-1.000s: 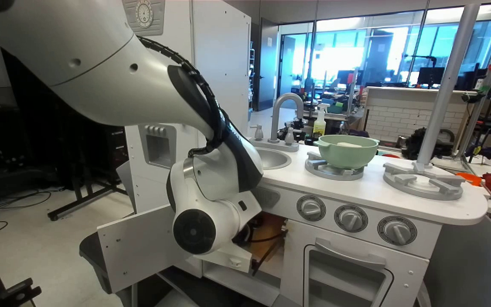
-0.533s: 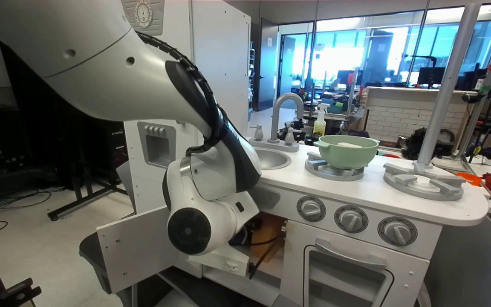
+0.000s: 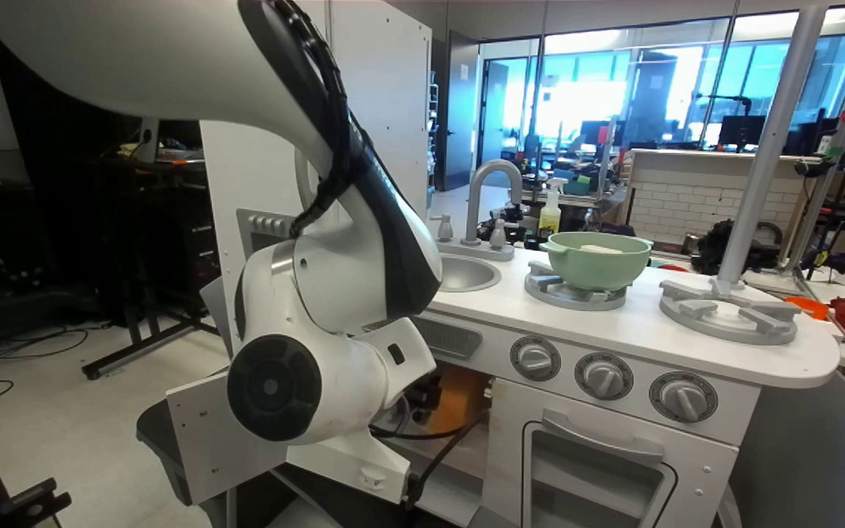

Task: Put the orange object inside the cupboard

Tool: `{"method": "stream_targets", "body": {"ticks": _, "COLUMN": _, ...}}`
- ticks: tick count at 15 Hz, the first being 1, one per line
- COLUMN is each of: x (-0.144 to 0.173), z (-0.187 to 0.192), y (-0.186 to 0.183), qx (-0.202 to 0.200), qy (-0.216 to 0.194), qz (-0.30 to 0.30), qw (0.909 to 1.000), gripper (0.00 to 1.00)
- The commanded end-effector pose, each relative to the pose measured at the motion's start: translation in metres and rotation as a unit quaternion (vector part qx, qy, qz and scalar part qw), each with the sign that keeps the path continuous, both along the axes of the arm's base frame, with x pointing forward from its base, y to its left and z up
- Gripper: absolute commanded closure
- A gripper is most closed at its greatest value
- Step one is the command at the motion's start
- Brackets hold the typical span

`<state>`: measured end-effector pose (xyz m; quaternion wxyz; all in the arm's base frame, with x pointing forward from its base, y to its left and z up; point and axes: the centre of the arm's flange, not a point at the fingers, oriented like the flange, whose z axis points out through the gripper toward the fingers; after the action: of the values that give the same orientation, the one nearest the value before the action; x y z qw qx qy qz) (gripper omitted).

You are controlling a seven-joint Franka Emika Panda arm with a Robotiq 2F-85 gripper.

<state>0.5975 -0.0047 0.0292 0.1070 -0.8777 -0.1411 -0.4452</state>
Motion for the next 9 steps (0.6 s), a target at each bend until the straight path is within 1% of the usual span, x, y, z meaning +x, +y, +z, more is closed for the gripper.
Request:
{"method": "stream_targets", "body": {"ticks": 1, "x": -0.056, "z": 0.045, "y": 0.017, "qx": -0.031, "qy": -0.018, "qz": 0.021, "qw": 0.9991, "gripper": 0.0}}
{"method": "stream_targets", "body": {"ticks": 5, "x": -0.086, "z": 0.106, "y": 0.034, "qx": -0.046, "qy": 0.021, "qz": 0.035, "qw": 0.9981, "gripper": 0.0}}
{"method": "stream_targets", "body": {"ticks": 7, "x": -0.103, "z": 0.137, "y": 0.049, "qx": -0.055, "qy": 0.049, "qz": 0.042, "qw": 0.9964, "gripper": 0.0}}
{"method": "stream_targets", "body": {"ticks": 9, "x": -0.121, "z": 0.169, "y": 0.065, "qx": -0.075, "qy": 0.069, "qz": 0.054, "qw": 0.9934, "gripper": 0.0}}
